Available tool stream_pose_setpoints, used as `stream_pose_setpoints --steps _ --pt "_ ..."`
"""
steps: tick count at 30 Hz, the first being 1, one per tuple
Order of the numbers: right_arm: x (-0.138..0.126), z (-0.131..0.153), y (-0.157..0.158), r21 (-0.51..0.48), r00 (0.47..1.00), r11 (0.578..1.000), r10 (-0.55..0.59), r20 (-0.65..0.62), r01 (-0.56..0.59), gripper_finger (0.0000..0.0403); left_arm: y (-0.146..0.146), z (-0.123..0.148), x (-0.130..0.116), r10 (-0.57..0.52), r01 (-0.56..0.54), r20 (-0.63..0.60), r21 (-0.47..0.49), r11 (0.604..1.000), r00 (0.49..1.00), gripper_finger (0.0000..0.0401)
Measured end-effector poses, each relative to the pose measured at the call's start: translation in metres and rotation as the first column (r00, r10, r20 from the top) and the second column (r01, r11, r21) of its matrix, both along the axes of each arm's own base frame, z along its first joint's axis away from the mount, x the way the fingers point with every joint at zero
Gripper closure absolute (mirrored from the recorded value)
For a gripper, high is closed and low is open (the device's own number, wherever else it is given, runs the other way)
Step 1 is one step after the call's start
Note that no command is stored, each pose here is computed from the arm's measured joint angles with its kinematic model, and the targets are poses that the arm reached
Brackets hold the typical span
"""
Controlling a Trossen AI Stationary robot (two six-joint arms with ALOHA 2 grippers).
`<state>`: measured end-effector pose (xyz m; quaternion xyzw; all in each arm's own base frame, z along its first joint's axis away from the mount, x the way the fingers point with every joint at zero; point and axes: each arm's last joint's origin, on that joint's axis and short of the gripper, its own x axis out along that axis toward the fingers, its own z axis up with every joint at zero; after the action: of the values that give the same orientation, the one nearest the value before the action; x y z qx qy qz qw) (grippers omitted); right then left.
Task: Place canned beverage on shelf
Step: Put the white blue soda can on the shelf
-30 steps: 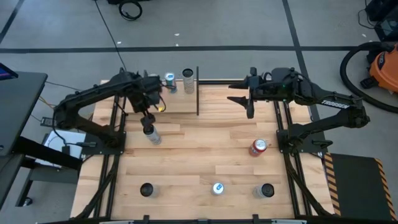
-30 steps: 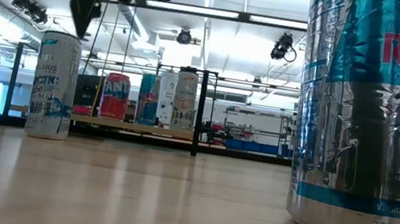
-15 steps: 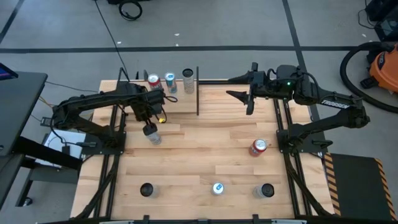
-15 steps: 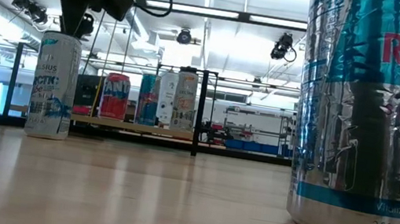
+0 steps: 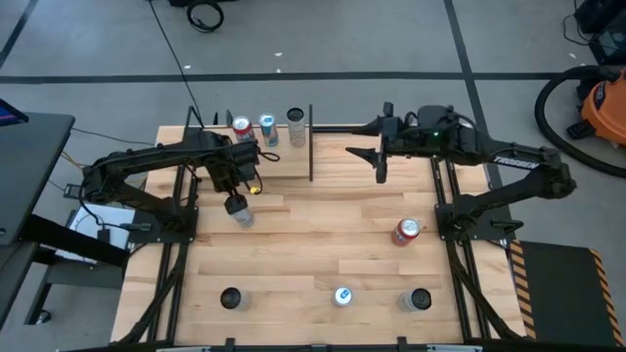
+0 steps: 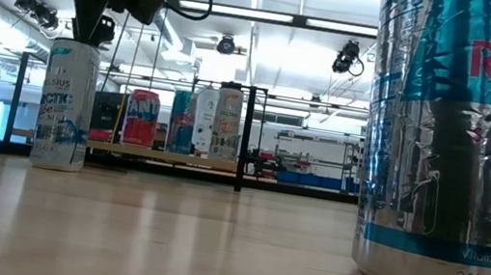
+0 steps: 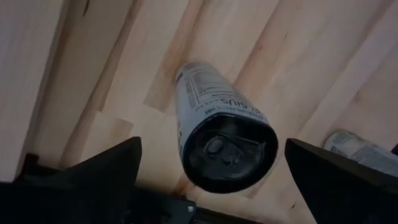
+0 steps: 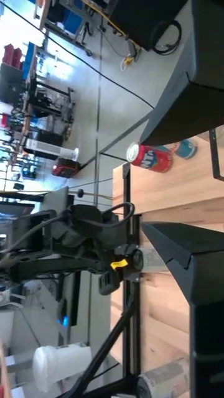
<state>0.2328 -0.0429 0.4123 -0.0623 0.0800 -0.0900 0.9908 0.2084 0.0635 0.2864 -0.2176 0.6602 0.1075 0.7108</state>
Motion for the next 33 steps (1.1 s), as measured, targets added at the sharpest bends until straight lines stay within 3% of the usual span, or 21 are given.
stream_pose_setpoints --steps 14,25,33 --pt "0.015 -0.008 -0.003 -0.018 1.000 1.000 0.004 -0.026 -0.004 0.0186 0.001 -0.001 0.005 0.017 -0.016 0.043 -0.006 1.000 0.999 0.0003" --pt "0.016 -0.004 -0.003 -0.026 1.000 1.000 0.004 0.015 -0.004 0.0186 -0.003 -0.032 -0.006 0.046 -0.049 -0.079 -0.045 0.998 0.996 0.0003" --pt "0.016 -0.001 -0.003 -0.032 0.999 0.999 0.004 0.051 -0.003 0.0186 -0.001 -0.035 -0.001 0.035 -0.035 -0.023 -0.028 0.999 0.999 0.0003"
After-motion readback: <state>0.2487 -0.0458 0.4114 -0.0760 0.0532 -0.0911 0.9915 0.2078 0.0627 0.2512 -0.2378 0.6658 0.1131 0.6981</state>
